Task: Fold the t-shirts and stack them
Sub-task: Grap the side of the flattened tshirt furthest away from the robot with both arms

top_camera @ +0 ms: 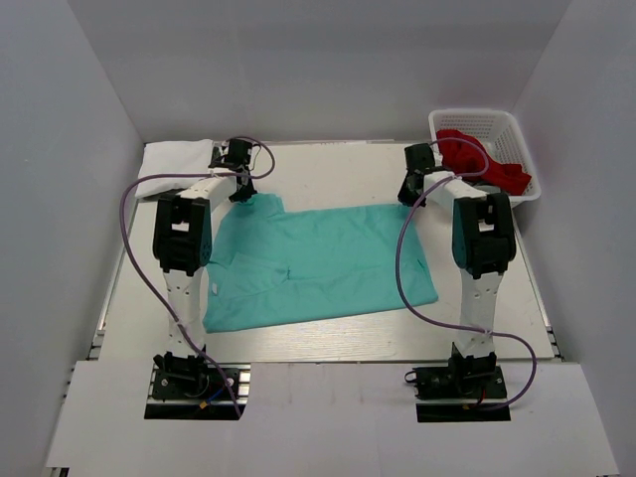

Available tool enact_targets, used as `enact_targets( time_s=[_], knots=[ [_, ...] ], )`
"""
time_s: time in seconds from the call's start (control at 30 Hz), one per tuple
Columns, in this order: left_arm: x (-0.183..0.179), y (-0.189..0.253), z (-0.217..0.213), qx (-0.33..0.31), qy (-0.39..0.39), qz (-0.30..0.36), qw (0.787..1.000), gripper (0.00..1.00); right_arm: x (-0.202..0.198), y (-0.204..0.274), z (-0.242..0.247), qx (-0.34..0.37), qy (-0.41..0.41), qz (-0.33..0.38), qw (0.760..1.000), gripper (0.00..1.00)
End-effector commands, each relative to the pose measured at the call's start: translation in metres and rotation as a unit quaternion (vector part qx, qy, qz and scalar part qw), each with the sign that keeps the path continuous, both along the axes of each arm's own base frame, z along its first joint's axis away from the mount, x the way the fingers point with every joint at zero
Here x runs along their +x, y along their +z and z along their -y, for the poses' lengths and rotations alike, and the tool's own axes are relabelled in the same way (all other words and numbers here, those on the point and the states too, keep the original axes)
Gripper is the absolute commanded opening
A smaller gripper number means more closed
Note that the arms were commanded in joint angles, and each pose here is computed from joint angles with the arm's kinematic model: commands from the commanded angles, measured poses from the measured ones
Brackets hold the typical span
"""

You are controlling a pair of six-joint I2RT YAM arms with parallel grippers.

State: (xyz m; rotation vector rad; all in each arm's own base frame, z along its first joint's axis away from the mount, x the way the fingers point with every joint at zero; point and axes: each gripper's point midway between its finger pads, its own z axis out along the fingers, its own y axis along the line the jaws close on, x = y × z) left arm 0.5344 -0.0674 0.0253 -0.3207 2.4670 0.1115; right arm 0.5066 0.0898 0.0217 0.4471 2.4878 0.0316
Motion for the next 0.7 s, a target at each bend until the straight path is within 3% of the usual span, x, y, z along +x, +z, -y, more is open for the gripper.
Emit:
enact_targets(
  time_s=[0.0,0.03,0.27,0.5,0.67],
  knots=[
    [0.007,0.058,0.005,-0.024,-0.006,0.059,0.998,0.0,-0.018,0.012,0.001,0.003,-0.001,-0.012,1.0,0.06],
    [0.007,0.058,0.005,-0.024,-0.006,0.059,0.998,0.0,-0.017,0.011,0.0,0.004,0.0,-0.011,1.0,0.0],
    [-0.005,0.093,0.015,-0.036,-0.019,0.093,0.995,0.0,-0.012,0.045,-0.008,0.013,0.023,0.036,0.999,0.0],
    [-0.062,0.106,0.015,-0.076,-0.016,0.1,0.992,0.0,-0.032,0.075,-0.008,0.017,0.036,0.081,0.996,0.0],
    [-0.125,0.09,0.03,-0.156,-0.019,0.082,0.984,0.0,-0.058,0.072,-0.006,0.02,0.04,0.084,0.995,0.0]
  ],
)
